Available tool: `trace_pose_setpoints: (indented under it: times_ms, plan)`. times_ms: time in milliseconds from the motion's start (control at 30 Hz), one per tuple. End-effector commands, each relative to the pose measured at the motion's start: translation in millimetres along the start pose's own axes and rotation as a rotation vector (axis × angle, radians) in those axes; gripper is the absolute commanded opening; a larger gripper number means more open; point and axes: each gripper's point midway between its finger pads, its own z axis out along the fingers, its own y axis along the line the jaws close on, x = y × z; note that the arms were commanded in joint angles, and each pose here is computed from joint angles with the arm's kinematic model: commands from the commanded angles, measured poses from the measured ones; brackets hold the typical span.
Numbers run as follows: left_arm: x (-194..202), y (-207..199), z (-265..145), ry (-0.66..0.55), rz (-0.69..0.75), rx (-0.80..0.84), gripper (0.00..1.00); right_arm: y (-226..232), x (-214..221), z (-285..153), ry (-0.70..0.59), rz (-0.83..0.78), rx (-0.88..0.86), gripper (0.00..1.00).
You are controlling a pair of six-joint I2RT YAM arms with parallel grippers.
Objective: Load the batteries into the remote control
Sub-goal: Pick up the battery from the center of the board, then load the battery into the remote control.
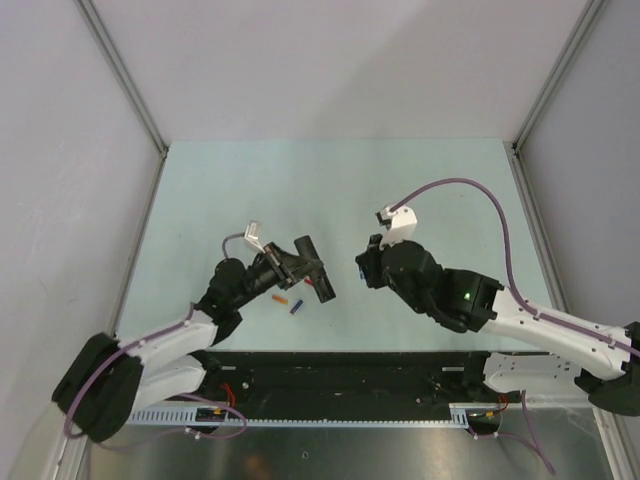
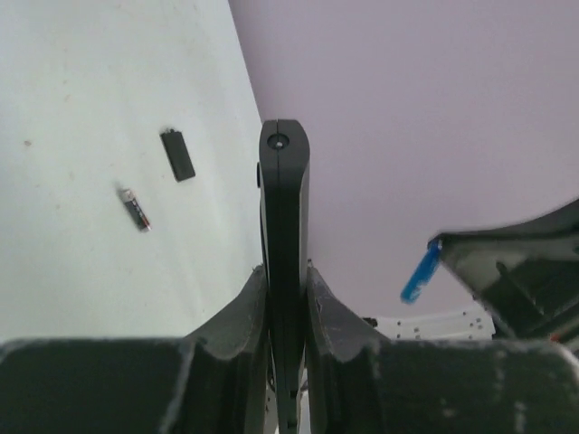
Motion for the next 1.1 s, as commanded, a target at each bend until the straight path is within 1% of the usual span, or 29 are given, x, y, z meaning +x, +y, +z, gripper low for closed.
trace_pose_setpoints:
  times_ms: [0, 133, 167, 333, 667, 1067]
  plan:
    - [-10, -51, 15, -0.007, -0.016, 0.215, 0.00, 12, -1, -11, -0.031, -0.074, -0.043, 0.00]
    - [-9, -61, 27, 0.015, -0.070, 0.294, 0.00, 31, 3, -14, -0.040, -0.100, -0.095, 0.00]
    - [-7, -66, 30, 0.024, -0.093, 0.336, 0.00, 33, 5, -12, -0.042, -0.111, -0.089, 0.00]
    - [-2, -74, 40, 0.049, -0.144, 0.400, 0.00, 41, 7, -4, -0.060, -0.140, -0.082, 0.00]
    - [7, -80, 42, 0.081, -0.149, 0.424, 0.00, 45, 21, 15, -0.056, -0.195, -0.054, 0.00]
    - [9, -83, 33, 0.067, -0.150, 0.437, 0.00, 37, 26, 20, -0.085, -0.163, -0.008, 0.00]
